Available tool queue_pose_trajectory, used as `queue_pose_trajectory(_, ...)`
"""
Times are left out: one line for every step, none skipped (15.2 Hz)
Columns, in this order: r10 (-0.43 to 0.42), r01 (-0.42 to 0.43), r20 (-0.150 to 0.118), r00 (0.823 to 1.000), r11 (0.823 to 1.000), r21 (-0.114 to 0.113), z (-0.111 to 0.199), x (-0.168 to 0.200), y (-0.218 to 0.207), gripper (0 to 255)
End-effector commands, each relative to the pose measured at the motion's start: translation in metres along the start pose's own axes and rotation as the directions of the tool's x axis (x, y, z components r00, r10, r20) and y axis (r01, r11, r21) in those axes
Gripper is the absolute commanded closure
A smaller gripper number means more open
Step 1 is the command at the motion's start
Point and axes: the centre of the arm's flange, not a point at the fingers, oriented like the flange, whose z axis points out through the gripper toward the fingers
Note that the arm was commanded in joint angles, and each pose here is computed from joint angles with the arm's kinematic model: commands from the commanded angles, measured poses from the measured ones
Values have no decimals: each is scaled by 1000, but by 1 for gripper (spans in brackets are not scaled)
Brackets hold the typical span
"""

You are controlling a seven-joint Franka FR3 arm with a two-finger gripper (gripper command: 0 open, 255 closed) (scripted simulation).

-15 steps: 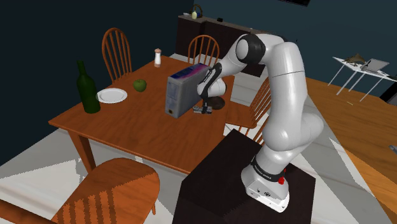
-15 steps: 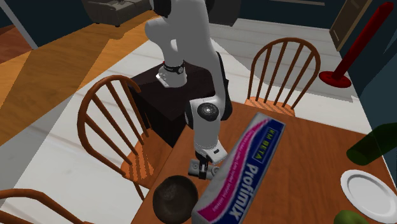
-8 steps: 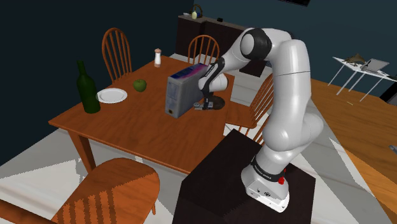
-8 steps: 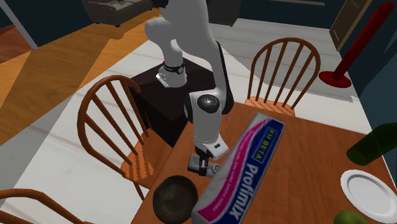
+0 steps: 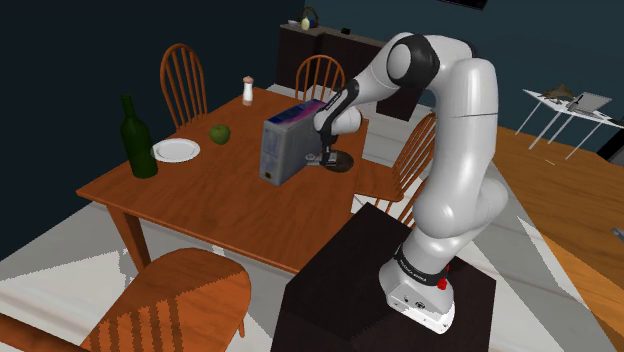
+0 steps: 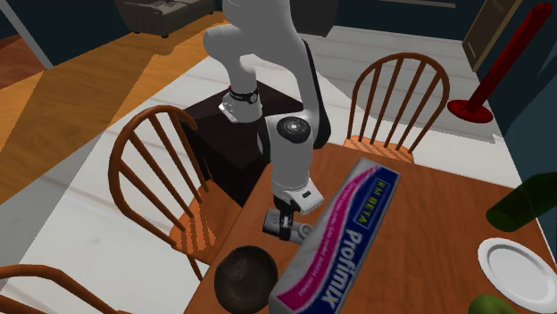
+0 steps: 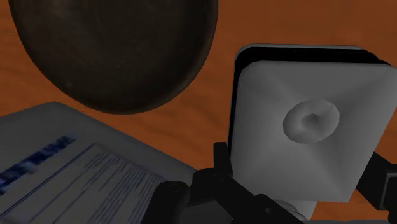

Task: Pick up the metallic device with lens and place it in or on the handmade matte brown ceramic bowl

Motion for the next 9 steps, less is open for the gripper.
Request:
queue_pose_trajectory(0,0,0,1000,1000,0,-12,0,1,255)
queue_pose_trajectory(0,0,0,1000,1000,0,-17,0,1,255)
queue_pose_trajectory(0,0,0,1000,1000,0,-22,0,2,255)
queue_pose_trajectory(0,0,0,1000,1000,0,-27,0,3,255)
queue_pose_trajectory(0,0,0,1000,1000,0,-32,-1,3,255)
queue_pose_trajectory(0,0,0,1000,1000,0,-31,-9,13,255)
queue_pose_trajectory(0,0,0,1000,1000,0,-30,-17,24,255)
queue_pose_trajectory(0,0,0,1000,1000,0,-30,-25,34,255)
queue_pose_trajectory(0,0,0,1000,1000,0,-29,-33,44,255)
